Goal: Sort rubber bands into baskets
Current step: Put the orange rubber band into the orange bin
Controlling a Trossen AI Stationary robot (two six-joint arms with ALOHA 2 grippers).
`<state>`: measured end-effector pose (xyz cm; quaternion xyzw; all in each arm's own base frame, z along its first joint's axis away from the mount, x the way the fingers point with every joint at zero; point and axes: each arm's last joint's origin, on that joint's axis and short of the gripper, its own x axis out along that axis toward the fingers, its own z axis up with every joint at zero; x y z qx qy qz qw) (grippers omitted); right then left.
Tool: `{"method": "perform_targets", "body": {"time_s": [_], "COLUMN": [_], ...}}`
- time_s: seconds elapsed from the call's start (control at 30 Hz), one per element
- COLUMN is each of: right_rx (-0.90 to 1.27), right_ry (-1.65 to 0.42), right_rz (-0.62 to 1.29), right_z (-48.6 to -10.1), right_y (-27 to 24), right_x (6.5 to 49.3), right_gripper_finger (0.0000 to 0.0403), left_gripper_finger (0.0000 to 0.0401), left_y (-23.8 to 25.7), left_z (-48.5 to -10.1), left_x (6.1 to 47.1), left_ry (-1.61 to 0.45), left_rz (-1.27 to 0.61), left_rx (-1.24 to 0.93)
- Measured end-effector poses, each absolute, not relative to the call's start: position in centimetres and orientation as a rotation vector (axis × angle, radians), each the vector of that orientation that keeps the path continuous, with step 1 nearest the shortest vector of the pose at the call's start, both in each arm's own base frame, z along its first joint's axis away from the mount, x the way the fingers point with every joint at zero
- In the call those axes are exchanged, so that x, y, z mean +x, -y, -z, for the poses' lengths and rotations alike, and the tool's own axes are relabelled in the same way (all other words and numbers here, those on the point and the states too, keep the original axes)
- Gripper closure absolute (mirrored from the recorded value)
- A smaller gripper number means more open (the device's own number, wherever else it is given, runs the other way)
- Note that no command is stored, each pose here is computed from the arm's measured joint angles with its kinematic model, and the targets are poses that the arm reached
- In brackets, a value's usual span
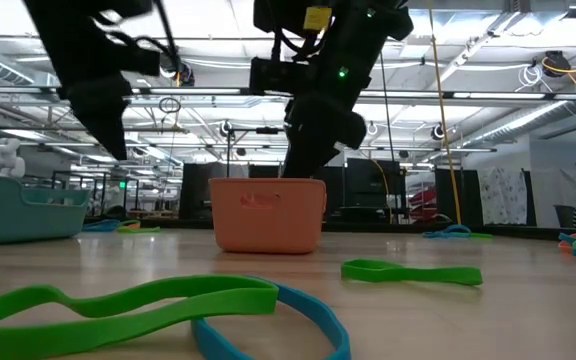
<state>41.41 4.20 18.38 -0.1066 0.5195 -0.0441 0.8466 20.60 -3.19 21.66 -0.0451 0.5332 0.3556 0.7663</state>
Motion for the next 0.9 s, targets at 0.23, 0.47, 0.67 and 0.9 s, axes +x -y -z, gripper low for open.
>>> {"method": "perform_targets", "body": {"time_s": [0.23, 0.47, 0.67, 0.9], "right_rx": [-0.168, -0.218, -0.128, -0.111], "right_ry": [-1.066, -1.033, -1.105, -0.964], "right_rz": [-0.081, -0.085, -0.107, -0.085], "right_z": [-20.7, -24.5, -26.6, -23.5], "right_y": [-2.6, -0.4, 0.6, 0.5], "right_x": [40.8, 39.0, 35.8, 32.4], "right_gripper_finger": [0.0253, 0.0230, 0.0238, 0.0253], "left_gripper_finger": [0.0218, 0.0218, 0.0218, 0.0218], "left_y": [-1.5, -5.6, -9.1, -13.9], "left_z": [-21.6, -21.6, -21.7, -21.6], "left_x": [20.9, 21.0, 20.6, 19.2], "left_ry": [-1.257, -1.270, -1.248, -1.177], "left_rz": [-0.825, -0.819, -0.807, -0.873], "left_rx": [-0.105, -0.148, -0.221, -0.327]}}
